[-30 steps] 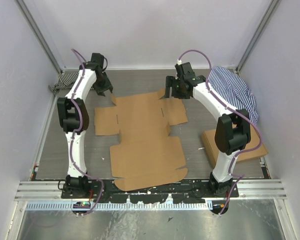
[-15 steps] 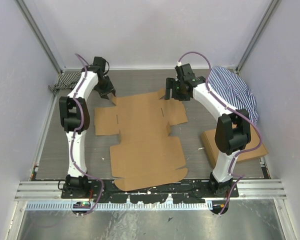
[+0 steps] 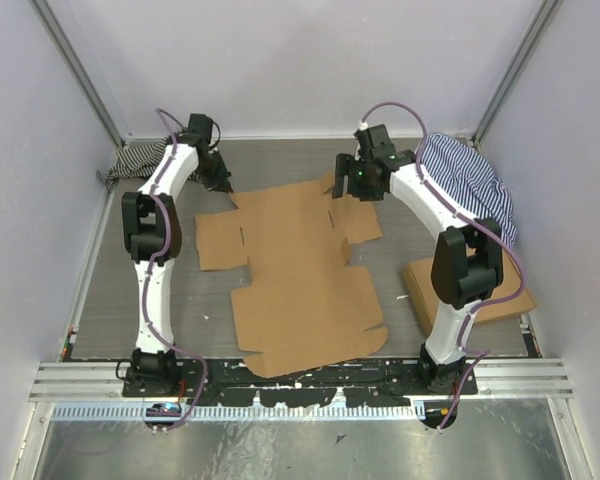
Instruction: Fold the paper box
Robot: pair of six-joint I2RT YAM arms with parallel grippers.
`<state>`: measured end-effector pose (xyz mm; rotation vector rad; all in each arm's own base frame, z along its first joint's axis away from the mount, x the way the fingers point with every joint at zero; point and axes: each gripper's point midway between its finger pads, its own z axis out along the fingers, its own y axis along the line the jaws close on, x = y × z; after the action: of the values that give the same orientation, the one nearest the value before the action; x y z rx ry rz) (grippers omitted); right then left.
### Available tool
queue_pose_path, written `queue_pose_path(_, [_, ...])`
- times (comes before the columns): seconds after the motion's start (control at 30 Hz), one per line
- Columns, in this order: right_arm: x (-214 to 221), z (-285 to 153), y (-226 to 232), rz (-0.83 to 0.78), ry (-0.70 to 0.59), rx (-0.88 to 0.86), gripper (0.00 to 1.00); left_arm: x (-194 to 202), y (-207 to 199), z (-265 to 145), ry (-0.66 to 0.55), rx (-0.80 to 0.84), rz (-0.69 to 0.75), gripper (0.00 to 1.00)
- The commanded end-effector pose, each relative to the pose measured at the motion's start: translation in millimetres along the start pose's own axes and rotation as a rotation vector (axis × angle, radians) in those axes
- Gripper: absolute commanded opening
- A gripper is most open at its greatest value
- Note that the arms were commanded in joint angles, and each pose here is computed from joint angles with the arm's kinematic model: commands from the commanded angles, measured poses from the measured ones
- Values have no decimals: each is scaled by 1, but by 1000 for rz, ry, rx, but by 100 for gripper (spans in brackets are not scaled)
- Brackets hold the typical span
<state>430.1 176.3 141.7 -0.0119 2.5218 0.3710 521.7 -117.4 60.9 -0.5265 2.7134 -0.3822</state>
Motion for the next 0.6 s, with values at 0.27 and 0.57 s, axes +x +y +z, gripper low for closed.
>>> queue_pose_path(0.27, [-77, -24, 11, -93, -191, -180, 77, -9, -65, -117, -267, 387, 206, 0])
queue_pose_path(0.57, [-107, -44, 12, -303, -379, -173, 77, 12, -81, -188, -469, 374, 468, 0])
